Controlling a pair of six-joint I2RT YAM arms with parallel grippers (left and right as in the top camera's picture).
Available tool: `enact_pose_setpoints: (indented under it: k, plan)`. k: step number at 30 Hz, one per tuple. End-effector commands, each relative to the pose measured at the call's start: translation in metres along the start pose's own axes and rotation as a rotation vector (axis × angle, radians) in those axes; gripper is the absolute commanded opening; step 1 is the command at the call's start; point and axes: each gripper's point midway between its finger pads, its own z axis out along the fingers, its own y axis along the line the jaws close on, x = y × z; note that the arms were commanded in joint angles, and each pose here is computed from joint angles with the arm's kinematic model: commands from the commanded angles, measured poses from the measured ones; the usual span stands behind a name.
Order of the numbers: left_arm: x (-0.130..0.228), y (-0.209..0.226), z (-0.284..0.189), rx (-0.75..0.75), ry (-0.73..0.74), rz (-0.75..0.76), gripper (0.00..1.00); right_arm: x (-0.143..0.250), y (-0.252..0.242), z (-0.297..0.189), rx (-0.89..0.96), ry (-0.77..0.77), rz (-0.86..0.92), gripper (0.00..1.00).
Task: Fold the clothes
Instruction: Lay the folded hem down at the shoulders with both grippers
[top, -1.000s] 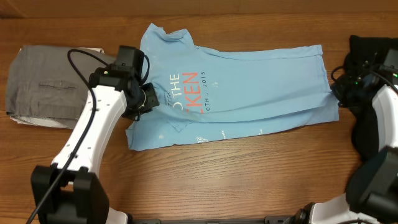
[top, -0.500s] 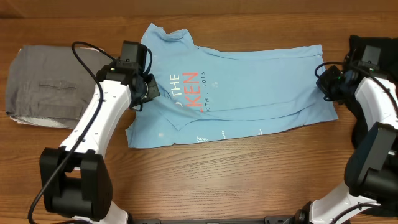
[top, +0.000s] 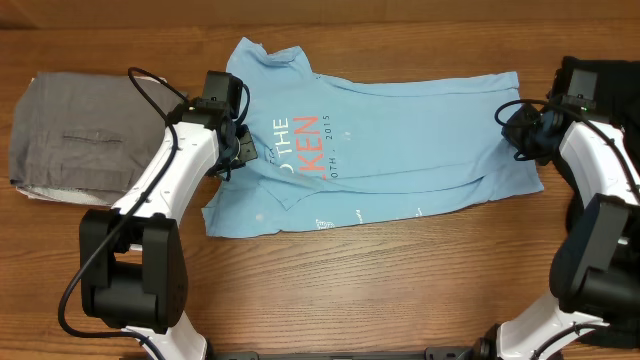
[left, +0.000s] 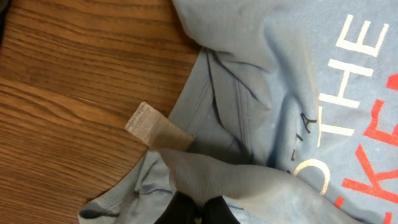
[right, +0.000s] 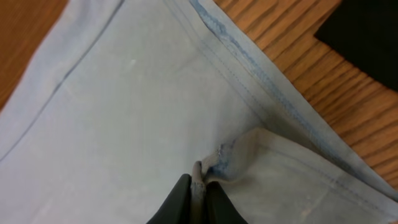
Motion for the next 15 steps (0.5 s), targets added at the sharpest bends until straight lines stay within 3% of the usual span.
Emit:
enact_pose_setpoints:
  k: [1,9,13,15]
  plan:
    - [-0.007,0.005,0.001,-0.023,-0.018,-0.012,0.04,0.006,-0.006,0.022,0.031,0.029,0.003,0.09]
    - [-0.005,0.008,0.010,-0.042,-0.003,-0.020,0.04,0.003,-0.001,0.044,-0.005,0.026,0.001,0.10]
    - [-0.007,0.011,0.013,-0.060,-0.010,-0.020,0.04,-0.003,0.007,0.044,-0.043,0.003,-0.007,0.20]
    - [-0.009,0.011,0.013,-0.060,-0.017,-0.022,0.06,-0.004,0.014,0.044,-0.079,0.006,-0.016,0.33]
